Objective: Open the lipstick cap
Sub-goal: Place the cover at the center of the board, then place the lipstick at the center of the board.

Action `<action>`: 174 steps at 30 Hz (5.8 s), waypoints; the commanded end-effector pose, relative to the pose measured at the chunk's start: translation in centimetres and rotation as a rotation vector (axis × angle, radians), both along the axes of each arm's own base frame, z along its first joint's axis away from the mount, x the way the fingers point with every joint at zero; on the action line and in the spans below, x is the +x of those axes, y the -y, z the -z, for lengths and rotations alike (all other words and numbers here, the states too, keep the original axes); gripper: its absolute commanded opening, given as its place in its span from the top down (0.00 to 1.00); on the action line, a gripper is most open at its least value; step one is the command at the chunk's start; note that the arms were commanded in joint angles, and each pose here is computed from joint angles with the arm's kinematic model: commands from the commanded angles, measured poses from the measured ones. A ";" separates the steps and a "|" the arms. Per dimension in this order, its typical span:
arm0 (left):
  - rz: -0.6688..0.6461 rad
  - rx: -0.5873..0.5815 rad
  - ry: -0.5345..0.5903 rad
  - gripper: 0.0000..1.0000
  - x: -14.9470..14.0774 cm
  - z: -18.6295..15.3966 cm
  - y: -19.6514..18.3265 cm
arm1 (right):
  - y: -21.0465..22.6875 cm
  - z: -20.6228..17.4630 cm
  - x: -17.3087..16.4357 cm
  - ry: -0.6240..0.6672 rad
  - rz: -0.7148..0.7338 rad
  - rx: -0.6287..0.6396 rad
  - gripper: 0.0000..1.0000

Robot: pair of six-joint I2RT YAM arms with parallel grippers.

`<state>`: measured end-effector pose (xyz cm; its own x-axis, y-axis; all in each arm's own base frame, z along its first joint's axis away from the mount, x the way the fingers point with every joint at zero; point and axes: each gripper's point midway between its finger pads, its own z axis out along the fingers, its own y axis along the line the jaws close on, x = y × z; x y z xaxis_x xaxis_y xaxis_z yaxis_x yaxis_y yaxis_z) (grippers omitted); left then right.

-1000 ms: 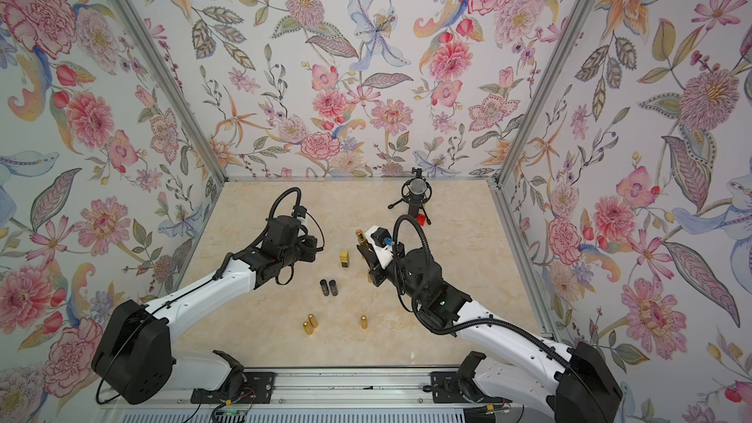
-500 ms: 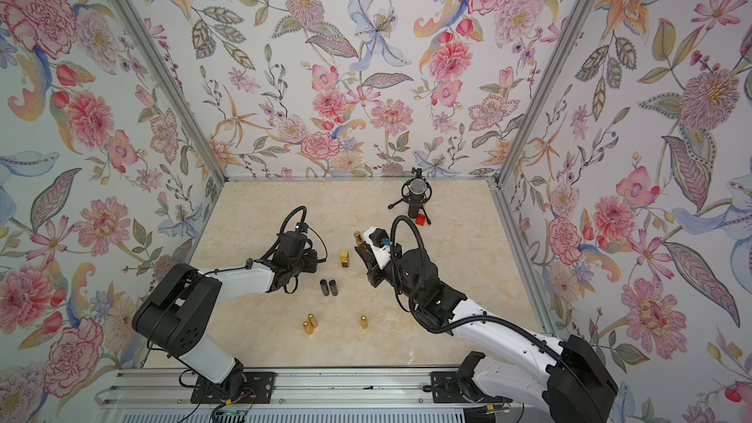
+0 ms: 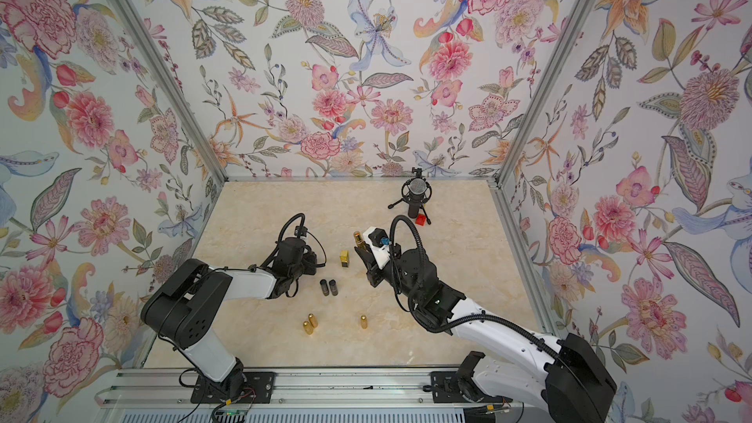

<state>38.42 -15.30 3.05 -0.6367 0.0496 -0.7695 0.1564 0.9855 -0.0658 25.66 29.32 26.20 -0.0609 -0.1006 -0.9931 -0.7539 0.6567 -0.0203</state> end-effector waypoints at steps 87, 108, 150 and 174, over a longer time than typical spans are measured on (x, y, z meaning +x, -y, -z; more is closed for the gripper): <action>0.627 -0.559 0.174 0.87 -8.9 -27.1 13.4 | -5.1 1.3 1.3 -0.070 -0.058 0.029 0.61; 0.321 -0.142 0.302 0.86 2.8 -19.4 8.0 | 0.8 1.0 1.8 -0.164 0.072 0.141 0.07; 0.276 -0.081 0.231 0.82 5.4 -2.4 6.2 | 1.6 2.9 2.1 -0.196 0.106 0.154 0.00; 0.267 -0.073 0.278 0.49 5.1 -5.9 5.9 | 2.0 3.0 2.3 -0.213 0.128 0.149 0.00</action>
<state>43.46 -21.14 6.49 -0.4158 0.1356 -0.8993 0.4254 0.9030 -0.0605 27.57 27.89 22.55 -0.2697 0.0366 -0.9622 -0.6650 0.7157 0.2136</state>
